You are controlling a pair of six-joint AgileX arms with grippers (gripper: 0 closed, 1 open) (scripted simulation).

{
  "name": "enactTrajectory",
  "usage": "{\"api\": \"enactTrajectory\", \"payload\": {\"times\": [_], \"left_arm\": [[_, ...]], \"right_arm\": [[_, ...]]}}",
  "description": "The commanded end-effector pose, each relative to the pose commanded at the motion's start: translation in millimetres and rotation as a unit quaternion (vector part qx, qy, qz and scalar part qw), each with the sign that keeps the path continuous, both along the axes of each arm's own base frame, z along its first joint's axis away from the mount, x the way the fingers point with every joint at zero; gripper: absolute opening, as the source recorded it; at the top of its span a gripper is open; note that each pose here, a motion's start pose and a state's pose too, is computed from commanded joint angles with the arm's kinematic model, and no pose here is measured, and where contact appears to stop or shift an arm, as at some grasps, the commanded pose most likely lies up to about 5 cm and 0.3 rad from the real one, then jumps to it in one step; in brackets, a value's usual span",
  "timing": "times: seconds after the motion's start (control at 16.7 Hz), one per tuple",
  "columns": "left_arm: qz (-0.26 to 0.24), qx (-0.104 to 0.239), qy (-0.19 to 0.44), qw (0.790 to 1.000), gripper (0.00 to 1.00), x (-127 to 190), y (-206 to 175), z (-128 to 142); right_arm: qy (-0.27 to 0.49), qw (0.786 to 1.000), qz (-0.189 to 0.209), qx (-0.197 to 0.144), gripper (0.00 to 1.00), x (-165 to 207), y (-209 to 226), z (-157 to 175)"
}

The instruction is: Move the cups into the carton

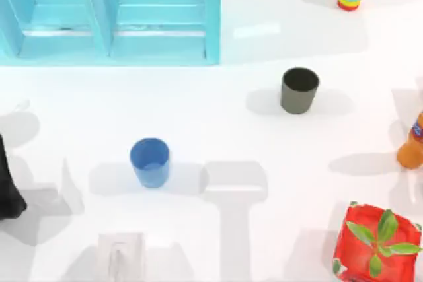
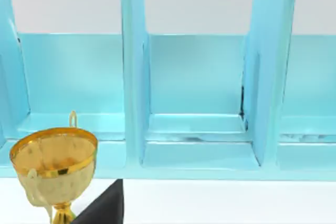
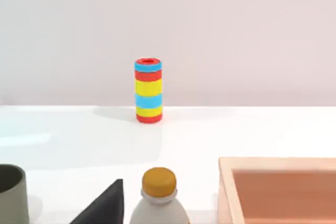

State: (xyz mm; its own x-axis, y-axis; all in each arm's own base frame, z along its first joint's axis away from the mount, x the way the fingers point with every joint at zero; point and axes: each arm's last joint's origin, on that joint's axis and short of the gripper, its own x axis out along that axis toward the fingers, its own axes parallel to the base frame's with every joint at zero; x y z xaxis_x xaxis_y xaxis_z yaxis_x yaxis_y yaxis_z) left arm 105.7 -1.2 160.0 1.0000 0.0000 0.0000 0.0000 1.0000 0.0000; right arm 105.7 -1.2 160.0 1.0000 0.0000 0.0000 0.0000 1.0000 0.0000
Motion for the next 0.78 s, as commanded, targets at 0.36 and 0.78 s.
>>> {"api": "enactTrajectory", "payload": {"times": [0.36, 0.78], "left_arm": [[0.000, 0.000, 0.000, 1.000, 1.00, 0.0, 0.0, 0.0], [0.000, 0.000, 0.000, 1.000, 1.00, 0.0, 0.0, 0.0]], "right_arm": [[0.028, 0.999, 0.015, 0.017, 1.00, 0.9, 3.9, 19.7], [0.178, 0.978, 0.075, 0.085, 1.00, 34.0, 32.1, 114.1]]}}
